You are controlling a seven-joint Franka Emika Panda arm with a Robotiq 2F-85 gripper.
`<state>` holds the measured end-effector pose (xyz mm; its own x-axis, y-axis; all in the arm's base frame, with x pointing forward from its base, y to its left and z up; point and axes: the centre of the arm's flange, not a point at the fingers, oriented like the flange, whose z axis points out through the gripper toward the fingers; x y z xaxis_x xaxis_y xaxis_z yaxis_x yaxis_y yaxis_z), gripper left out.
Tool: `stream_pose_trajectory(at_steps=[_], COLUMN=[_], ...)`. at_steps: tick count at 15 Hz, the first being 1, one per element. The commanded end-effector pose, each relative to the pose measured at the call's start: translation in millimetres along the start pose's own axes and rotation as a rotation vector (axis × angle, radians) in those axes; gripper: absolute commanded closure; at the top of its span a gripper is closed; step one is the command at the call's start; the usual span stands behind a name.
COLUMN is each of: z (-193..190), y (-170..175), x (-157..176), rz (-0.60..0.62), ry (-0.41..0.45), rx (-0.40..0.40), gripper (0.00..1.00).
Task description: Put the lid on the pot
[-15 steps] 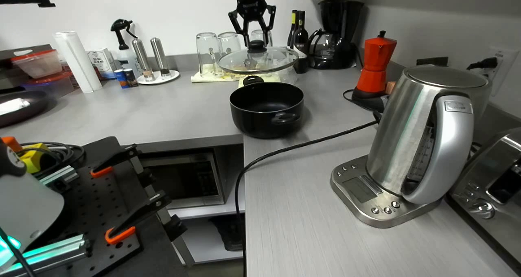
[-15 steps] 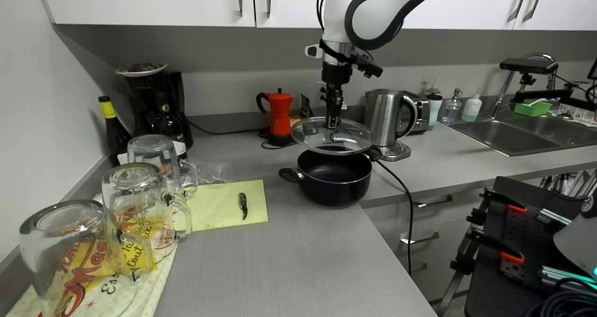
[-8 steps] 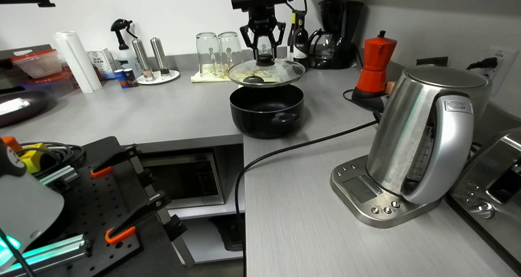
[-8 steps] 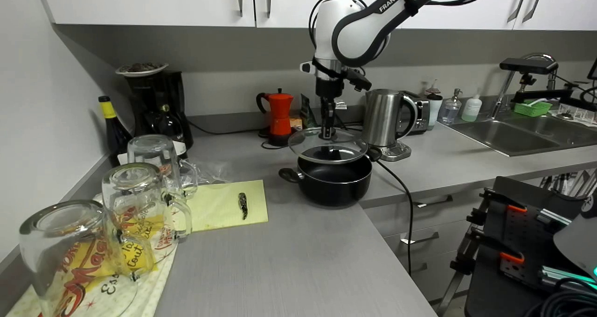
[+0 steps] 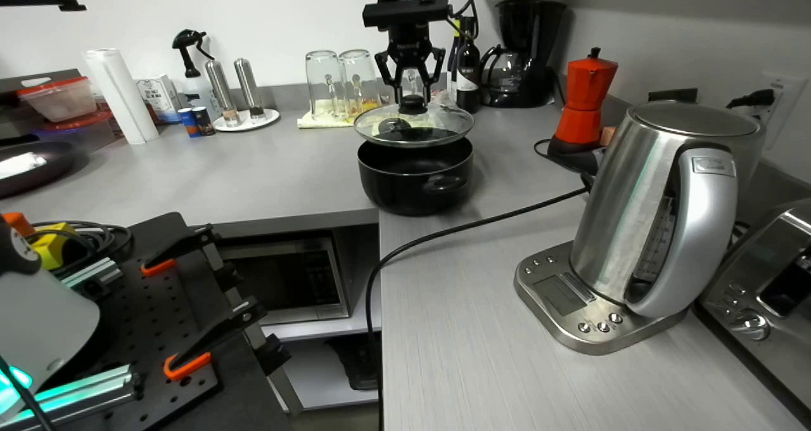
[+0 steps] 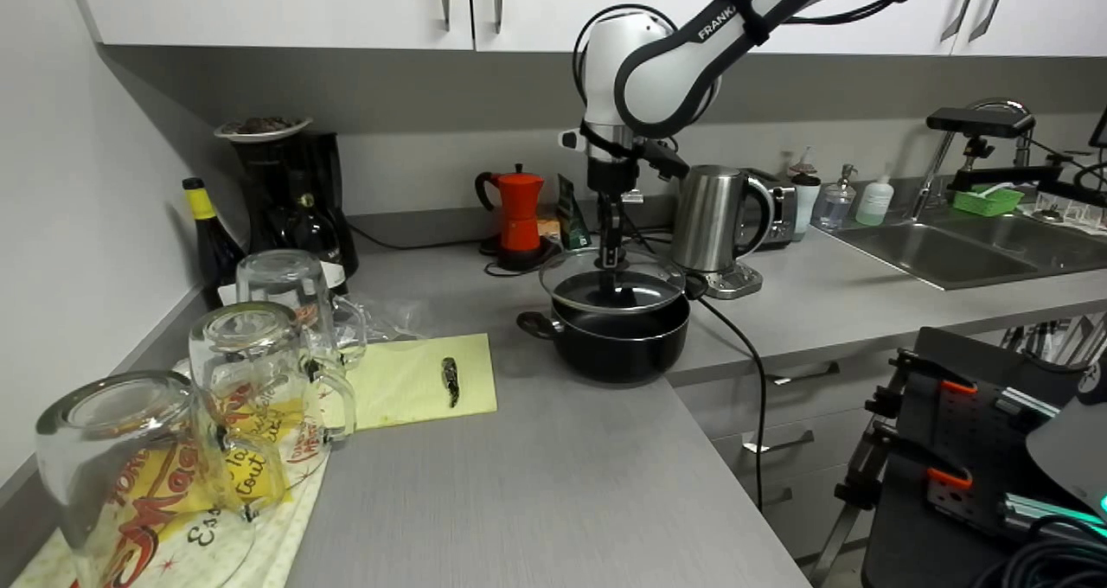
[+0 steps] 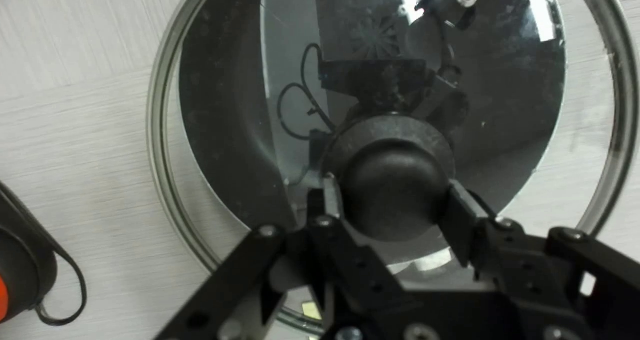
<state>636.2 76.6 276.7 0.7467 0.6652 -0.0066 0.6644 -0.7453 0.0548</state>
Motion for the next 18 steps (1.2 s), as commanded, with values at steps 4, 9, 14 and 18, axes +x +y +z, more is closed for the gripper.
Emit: stream_pose_trajectory(at_steps=[4, 9, 14, 18], z=[2, 11, 16, 23], y=[8, 7, 6, 3], x=[-2, -5, -13, -21], rz=[-0.004, -0.001, 0.005, 0.009], ry=[0.027, 0.047, 0.064, 0.069], rx=[-0.013, -0.029, -0.036, -0.032], gripper=[0.75, 0.75, 0.75, 0.75])
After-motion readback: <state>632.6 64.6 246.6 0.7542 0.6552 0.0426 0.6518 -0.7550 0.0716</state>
